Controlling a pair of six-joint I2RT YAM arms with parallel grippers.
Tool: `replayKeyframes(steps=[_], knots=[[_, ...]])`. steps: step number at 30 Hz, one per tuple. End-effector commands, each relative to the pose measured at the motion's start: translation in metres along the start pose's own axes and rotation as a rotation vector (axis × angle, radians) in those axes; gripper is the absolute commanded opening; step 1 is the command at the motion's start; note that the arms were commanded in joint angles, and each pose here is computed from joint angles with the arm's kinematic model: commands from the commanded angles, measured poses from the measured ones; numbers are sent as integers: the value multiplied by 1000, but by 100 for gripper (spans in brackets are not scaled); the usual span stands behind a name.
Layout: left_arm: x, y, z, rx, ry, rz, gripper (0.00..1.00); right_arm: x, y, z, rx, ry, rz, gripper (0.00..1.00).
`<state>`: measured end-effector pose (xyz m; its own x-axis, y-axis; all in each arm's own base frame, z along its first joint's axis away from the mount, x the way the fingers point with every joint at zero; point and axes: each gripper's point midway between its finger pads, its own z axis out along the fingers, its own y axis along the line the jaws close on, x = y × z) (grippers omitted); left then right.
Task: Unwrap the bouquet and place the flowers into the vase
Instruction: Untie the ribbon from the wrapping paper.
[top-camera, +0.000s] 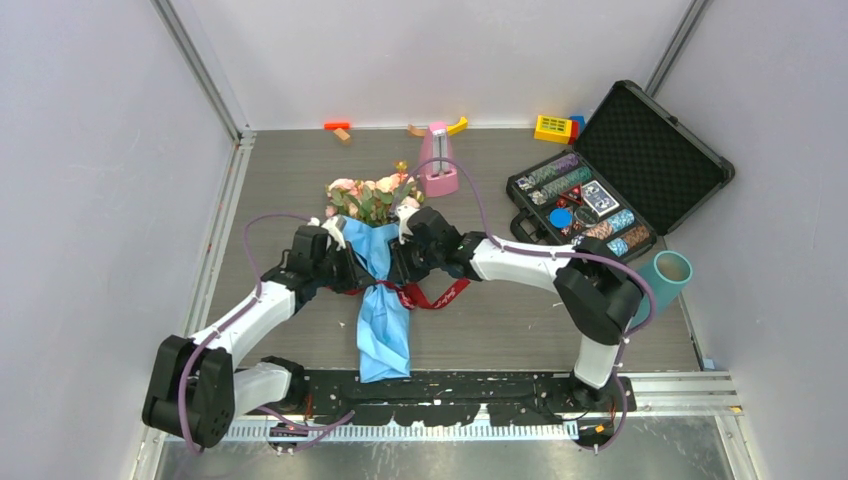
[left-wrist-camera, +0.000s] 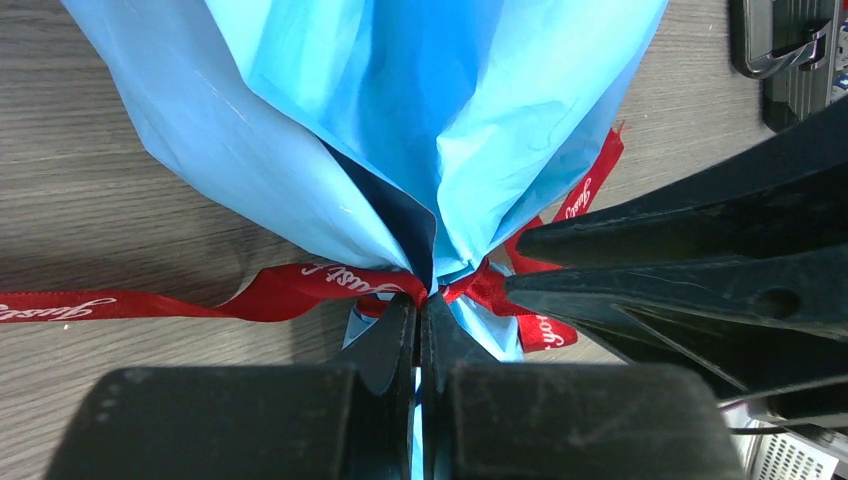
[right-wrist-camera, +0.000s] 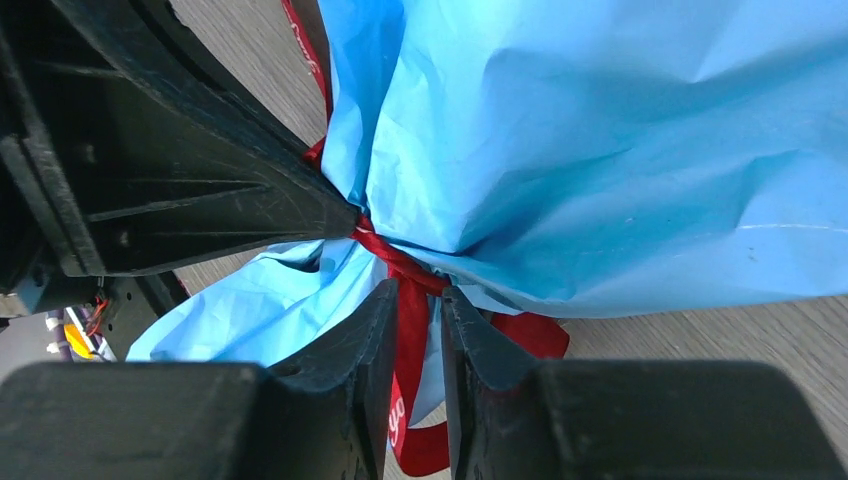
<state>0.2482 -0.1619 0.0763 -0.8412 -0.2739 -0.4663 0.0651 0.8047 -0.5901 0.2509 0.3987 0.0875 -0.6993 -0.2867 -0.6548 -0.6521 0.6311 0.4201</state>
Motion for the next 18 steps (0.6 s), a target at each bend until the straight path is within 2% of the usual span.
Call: replayKeyframes(steps=[1, 13, 18], knots=[[-8, -11, -4, 64, -25, 24, 0, -8, 13, 8, -52, 6, -39, 28], [-9, -4, -5, 40, -29, 3, 0, -4, 30, 14, -57, 12, -36, 30], [-10, -4, -5, 42, -31, 3, 0, -1, 24, 22, 40, 2, -55, 30]])
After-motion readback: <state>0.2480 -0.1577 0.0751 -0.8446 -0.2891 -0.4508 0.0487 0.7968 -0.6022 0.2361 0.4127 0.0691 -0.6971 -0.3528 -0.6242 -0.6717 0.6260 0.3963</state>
